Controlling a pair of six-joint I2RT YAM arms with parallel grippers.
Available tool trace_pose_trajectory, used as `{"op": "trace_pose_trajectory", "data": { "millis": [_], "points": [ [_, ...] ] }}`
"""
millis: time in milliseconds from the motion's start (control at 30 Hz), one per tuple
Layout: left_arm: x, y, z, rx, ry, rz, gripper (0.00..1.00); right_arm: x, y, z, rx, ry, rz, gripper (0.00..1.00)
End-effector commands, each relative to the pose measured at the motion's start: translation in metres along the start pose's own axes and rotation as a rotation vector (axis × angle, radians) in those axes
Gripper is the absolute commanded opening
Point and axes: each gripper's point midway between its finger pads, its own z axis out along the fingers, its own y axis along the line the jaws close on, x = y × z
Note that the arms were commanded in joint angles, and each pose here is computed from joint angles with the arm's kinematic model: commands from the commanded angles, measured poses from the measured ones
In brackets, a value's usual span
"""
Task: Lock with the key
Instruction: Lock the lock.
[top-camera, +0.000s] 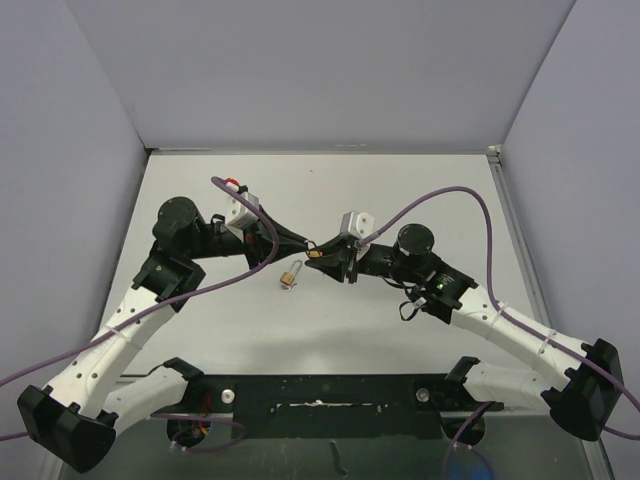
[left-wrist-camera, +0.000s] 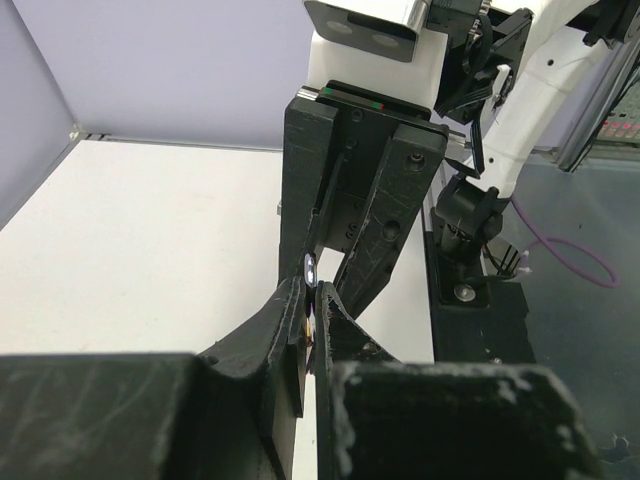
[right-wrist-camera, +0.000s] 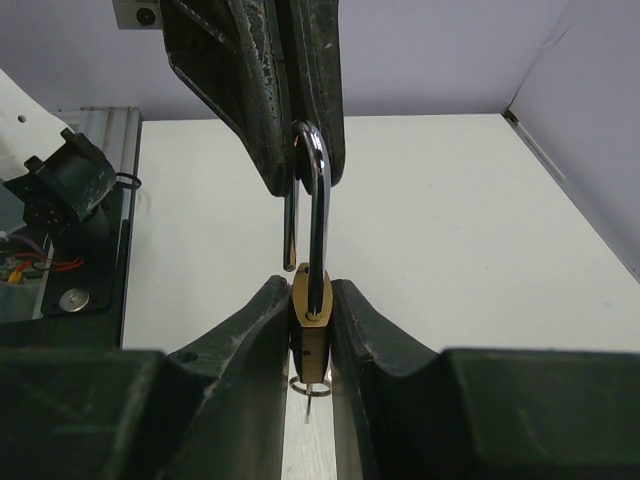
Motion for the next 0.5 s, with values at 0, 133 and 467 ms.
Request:
{"op": "trace_pose_trajectory", "data": {
  "millis": [0, 133, 467],
  "points": [
    [-0.022, -0.002, -0.003, -0.021, -0.053, 0.091, 0.0, -0.038, 0.003, -0.005, -0.01, -0.115, -0.05, 0.0],
    [-0.021, -0.003, -0.002, -0.013, -0.054, 0.088, 0.0, -0.043, 0.009, -0.006, -0.04, -0.138, -0.059, 0.0],
    [-0.016, -0.003, -0.002, -0.014, -0.046, 0.077, 0.0, -0.061, 0.025, -0.008, -0.135, -0.194, -0.082, 0.0]
  ]
}}
